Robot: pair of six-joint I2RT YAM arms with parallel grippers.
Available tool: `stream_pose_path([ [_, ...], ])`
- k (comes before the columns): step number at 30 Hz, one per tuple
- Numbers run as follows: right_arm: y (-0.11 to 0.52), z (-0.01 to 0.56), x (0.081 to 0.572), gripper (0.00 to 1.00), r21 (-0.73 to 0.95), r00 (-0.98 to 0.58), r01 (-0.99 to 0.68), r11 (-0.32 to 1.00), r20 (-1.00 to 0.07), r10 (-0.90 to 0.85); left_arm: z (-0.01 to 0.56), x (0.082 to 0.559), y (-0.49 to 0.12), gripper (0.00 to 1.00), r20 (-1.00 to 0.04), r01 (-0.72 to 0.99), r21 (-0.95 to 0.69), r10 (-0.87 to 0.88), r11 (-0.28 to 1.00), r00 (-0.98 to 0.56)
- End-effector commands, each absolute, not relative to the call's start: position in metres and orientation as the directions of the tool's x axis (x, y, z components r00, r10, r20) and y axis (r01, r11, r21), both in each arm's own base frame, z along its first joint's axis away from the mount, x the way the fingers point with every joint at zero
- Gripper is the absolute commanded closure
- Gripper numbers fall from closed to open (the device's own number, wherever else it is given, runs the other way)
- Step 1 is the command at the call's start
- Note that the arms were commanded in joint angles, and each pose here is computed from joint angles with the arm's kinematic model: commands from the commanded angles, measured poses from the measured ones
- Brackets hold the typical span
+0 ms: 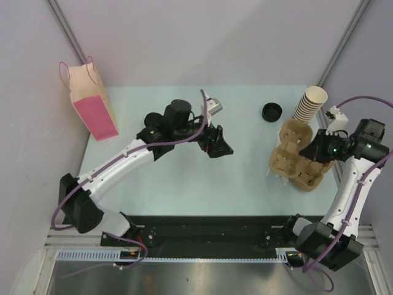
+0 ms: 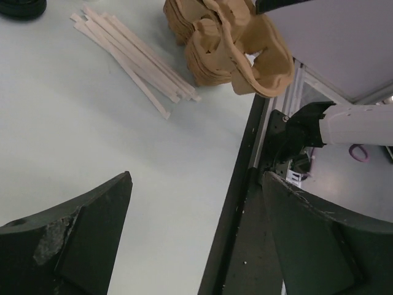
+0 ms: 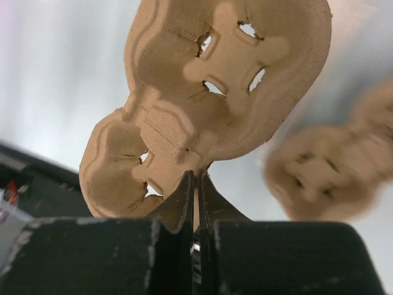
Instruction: Pack the takeout coffee
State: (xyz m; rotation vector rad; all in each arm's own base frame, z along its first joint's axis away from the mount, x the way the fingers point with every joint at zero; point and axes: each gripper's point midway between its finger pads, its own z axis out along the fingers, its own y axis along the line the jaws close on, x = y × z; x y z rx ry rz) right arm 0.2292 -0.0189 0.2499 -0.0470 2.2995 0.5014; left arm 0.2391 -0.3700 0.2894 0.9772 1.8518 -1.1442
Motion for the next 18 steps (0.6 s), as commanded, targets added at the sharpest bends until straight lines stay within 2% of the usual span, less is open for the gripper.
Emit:
stream_pose_path([
  [1,0.047,0.288,0.222,1.0,0.434,-0.629,-0.462,0.773,-0.775,0.06,0.316,0.23,-0.346,0.1,-0.855,0.837,-0.492,0.052,0.24,-0.517],
  [6,0.104,0.307,0.211,1.0,0.472,-0.577,-0.682,0.558,-0.817,-0.014,0.321,0.203,-0.335,0.18,-0.85,0.841,-0.519,0.016,0.152,-0.527],
  [10,0.133,0.316,0.208,1.0,0.485,-0.56,-0.754,0.444,-0.827,-0.049,0.326,0.192,-0.33,0.35,-0.84,0.834,-0.538,0.003,0.126,-0.542],
  [12,0.146,0.32,0.208,1.0,0.508,-0.571,-0.762,0.401,-0.819,-0.049,0.326,0.185,-0.33,0.39,-0.828,0.824,-0.559,-0.007,0.092,-0.561],
  [18,0.168,0.327,0.205,1.0,0.502,-0.557,-0.791,0.349,-0.827,-0.073,0.326,0.182,-0.329,0.41,-0.776,0.772,-0.631,-0.057,0.074,-0.629],
])
